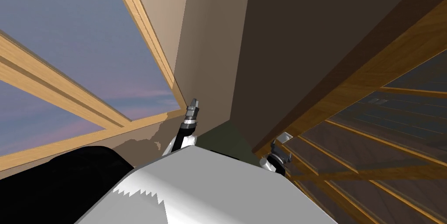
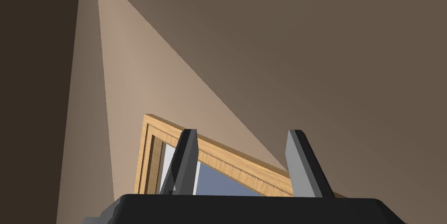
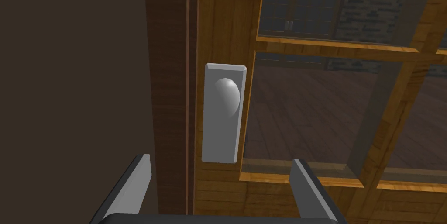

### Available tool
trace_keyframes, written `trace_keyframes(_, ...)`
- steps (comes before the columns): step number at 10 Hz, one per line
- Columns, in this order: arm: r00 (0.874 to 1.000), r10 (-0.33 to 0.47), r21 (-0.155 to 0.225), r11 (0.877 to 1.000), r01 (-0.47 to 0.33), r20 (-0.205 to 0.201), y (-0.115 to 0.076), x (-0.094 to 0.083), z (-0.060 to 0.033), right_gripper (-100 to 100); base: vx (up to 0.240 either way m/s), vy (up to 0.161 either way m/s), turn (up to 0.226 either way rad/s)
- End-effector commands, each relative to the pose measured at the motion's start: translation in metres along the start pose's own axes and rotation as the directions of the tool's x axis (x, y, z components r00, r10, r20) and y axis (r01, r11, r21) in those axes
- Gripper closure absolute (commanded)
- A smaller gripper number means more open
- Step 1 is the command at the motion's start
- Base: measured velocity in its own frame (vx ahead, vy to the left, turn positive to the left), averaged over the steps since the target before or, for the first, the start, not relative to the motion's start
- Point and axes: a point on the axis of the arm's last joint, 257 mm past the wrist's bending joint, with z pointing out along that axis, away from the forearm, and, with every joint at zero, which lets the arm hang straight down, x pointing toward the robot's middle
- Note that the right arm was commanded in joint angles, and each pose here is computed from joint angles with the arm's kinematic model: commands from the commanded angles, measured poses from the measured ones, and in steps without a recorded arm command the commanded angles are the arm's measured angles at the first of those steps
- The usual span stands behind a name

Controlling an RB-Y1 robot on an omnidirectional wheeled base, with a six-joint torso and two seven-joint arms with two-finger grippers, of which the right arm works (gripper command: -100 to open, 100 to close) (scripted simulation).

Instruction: Pull the door open

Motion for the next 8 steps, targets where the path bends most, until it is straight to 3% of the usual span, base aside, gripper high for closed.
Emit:
trace_keyframes(1, 1.0, 0.001, -0.014, 1.0, -0.001, 0.002, 0.021, -0.004, -0.0048, -100, 0.122, 0.027, 0.079)
trace_keyframes(4, 1.0, 0.002, -0.031, 1.0, -0.001, 0.004, 0.049, -0.009, -0.0119, -100, 0.165, 0.027, 0.041)
trace_keyframes(5, 1.0, 0.002, -0.031, 1.0, -0.001, 0.004, 0.049, -0.009, -0.0119, -100, 0.114, 0.028, 0.027)
trace_keyframes(8, 1.0, 0.002, -0.056, 0.998, -0.002, 0.006, 0.092, -0.014, -0.0243, -100, 0.128, 0.008, 0.062)
